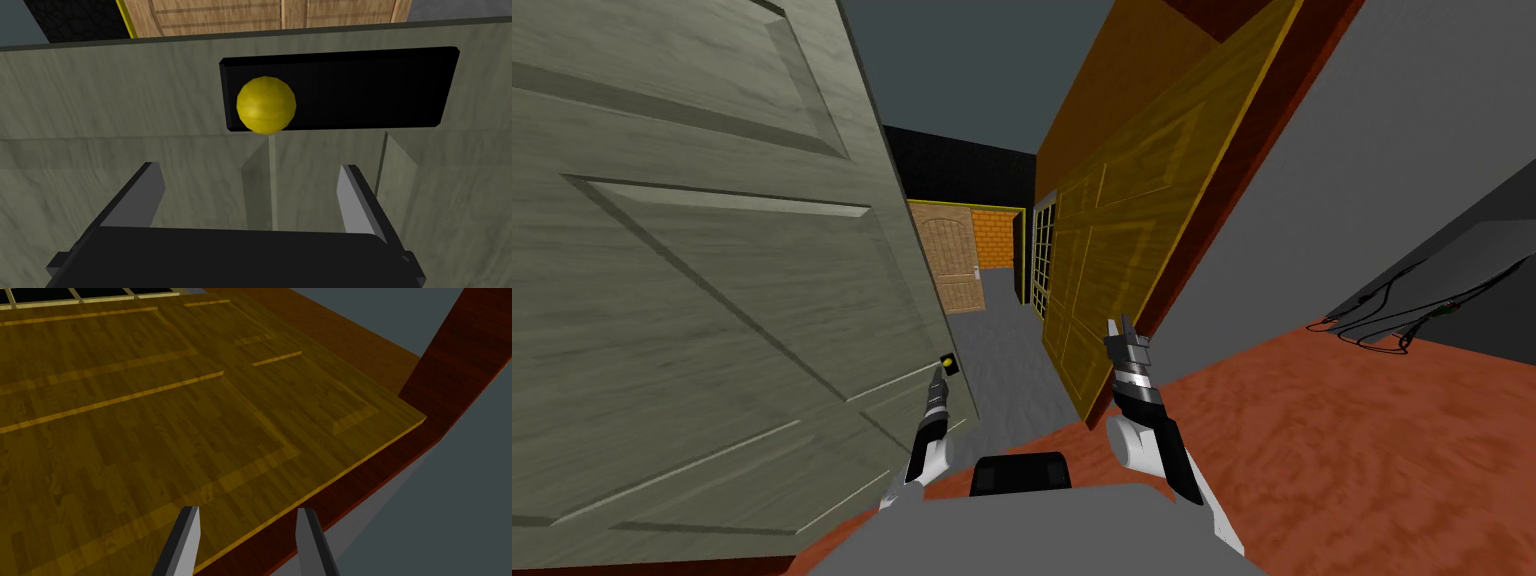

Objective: Push the door open

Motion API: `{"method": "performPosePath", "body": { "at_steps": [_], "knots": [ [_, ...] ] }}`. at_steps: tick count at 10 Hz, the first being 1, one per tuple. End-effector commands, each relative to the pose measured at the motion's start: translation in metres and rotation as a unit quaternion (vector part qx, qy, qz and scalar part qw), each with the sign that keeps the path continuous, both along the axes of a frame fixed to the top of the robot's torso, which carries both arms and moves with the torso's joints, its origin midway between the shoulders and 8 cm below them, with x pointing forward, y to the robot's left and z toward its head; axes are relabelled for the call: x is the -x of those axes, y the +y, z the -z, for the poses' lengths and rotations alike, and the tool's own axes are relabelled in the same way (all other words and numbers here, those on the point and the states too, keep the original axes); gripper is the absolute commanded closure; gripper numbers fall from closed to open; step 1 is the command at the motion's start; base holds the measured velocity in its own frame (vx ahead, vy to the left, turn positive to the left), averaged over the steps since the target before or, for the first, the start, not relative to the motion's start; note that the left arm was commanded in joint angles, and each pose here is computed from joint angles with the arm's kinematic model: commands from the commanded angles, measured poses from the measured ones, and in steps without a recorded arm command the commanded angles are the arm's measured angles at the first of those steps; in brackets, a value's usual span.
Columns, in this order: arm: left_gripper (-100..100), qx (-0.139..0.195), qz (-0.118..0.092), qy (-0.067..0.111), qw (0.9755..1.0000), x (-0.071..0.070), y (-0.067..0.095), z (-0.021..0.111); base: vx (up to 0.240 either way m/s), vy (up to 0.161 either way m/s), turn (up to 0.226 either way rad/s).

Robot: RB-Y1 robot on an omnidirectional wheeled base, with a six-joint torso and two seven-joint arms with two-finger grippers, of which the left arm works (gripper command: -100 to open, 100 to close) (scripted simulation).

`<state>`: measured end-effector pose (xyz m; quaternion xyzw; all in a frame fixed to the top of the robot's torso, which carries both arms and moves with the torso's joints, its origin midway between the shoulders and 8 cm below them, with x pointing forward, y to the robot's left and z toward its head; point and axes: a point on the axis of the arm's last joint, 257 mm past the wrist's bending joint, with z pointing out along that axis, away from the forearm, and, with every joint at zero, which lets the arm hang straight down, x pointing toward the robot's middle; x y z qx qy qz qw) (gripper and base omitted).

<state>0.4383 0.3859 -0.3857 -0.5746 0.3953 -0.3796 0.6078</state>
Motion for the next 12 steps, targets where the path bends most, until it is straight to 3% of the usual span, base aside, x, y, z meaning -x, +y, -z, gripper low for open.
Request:
{"method": "performPosePath", "body": {
  "at_steps": [1,5,6,11,12],
  "knots": [
    [-100,0.001,-0.003,-0.001,1.0,0.003,0.0,0.001,0.172,0.08,-0.031],
    [-100,0.006,-0.006,-0.002,1.0,0.007,-0.003,0.004,0.15,0.064,-0.024],
    [100,0.006,-0.006,-0.002,1.0,0.007,-0.003,0.004,-0.016,-0.01,0.002],
    [100,0.006,-0.006,-0.002,1.0,0.007,-0.003,0.004,-0.012,-0.005,-0.001],
    [100,0.003,-0.024,0.001,0.9997,0.015,0.016,0.005,0.097,0.021,-0.064]
  ]
}}
